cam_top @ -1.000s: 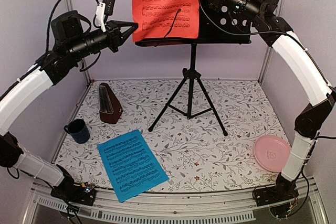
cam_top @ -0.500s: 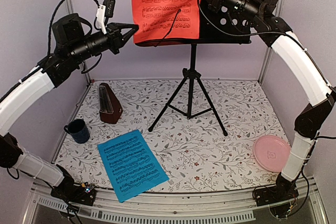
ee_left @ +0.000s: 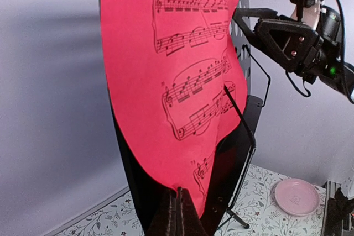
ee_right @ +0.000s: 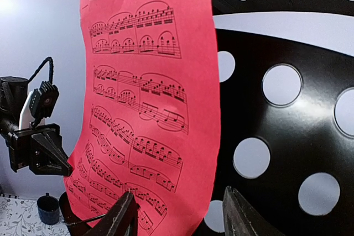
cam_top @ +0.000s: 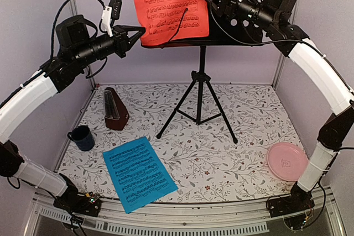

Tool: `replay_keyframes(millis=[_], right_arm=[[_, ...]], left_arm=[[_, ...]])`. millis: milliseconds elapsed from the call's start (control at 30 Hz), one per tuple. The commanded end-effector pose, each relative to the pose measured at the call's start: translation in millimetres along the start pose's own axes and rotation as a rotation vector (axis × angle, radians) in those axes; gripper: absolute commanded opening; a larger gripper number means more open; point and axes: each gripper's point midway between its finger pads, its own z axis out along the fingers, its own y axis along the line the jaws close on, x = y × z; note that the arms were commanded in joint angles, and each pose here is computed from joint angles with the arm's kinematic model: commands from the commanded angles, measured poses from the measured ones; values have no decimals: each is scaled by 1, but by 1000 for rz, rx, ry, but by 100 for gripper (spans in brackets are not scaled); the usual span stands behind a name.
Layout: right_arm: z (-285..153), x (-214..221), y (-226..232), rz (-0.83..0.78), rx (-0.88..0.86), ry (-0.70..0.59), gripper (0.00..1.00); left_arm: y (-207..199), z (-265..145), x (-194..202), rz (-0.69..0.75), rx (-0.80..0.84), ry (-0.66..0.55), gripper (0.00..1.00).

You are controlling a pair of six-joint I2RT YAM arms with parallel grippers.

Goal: Set up the instrument practice props

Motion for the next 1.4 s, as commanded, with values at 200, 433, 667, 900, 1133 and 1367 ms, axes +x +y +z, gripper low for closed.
replay_keyframes(millis=[200, 433, 667, 900, 1133, 1367], right_arm=[[-23, 15, -6, 152, 96, 61, 50], [-31, 41, -2, 303, 120, 117, 50], [-28, 58, 8, 348, 74, 154, 44], [-27, 71, 14, 376, 50, 182, 35], [-28, 82, 24, 416, 12, 206, 33], [-30, 93, 27, 432, 7, 229, 21]], left_arm=[[1, -1, -7, 6, 2, -16, 0], [1, 0, -8, 8, 5, -19, 0], [1, 0, -11, 12, 4, -27, 0], [0, 0, -13, 16, 5, -30, 0], [0, 1, -13, 16, 7, -33, 0], [1, 1, -14, 17, 7, -36, 0]])
